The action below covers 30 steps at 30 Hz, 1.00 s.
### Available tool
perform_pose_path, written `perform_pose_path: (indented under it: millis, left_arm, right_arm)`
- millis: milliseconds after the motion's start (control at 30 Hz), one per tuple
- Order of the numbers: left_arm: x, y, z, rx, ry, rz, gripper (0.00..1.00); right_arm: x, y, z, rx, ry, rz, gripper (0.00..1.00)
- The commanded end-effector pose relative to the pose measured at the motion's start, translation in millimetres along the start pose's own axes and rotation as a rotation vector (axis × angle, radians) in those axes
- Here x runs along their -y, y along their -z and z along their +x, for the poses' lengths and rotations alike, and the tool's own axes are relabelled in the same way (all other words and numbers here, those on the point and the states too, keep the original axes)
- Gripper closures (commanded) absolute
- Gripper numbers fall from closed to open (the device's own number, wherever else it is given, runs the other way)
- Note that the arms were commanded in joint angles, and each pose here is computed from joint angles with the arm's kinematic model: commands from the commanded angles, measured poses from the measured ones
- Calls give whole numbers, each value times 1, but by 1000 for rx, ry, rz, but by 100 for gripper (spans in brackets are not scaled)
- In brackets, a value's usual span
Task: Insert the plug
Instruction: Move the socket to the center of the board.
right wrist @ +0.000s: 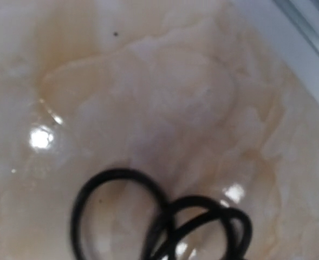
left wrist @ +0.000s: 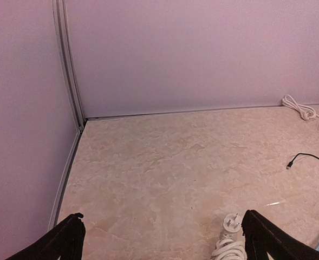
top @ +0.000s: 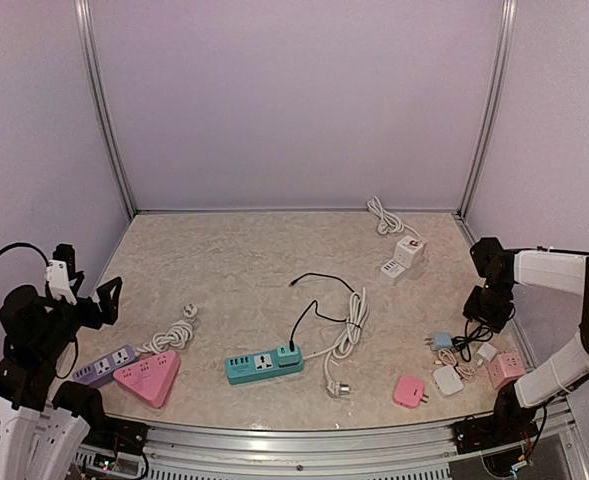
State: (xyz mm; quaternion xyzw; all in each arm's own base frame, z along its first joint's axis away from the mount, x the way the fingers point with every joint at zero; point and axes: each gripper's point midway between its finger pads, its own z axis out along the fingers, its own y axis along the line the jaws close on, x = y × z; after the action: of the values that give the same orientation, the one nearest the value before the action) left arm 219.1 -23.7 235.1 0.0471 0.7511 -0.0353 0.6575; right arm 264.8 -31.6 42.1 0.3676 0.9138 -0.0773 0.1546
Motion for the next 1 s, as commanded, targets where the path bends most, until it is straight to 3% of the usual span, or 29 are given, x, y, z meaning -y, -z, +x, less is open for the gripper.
perform_pose_path:
  millis: [0,133,300,567,633,733,833,967]
  left_arm:
    - [-4,0,1,15,9,-22,1]
    - [-5,0,0,19,10,-25,1]
    - [-5,0,0,20,9,-25,1]
    - [-8,0,0,22,11,-40,1]
    - [-9,1,-1,25,11,-45,1]
    - [-10,1,-1,26,12,-50,1]
    - [-11,2,-1,30,12,-52,1]
    - [-11,2,-3,37,12,-51,1]
  right_arm:
    - [-9,-17,5,-38,-11,-21,52]
    - [-29,-26,10,-97,0,-85,57]
    - [-75,-20,1,-70,37,-240,75]
    - [-185,4,-5,-24,300,-364,74]
    - [-208,12,-5,-19,358,-387,70]
    - [-228,29,-9,-5,434,-379,53]
    - [-213,45,-16,40,499,-247,34]
    - [-174,58,-12,51,510,-90,17]
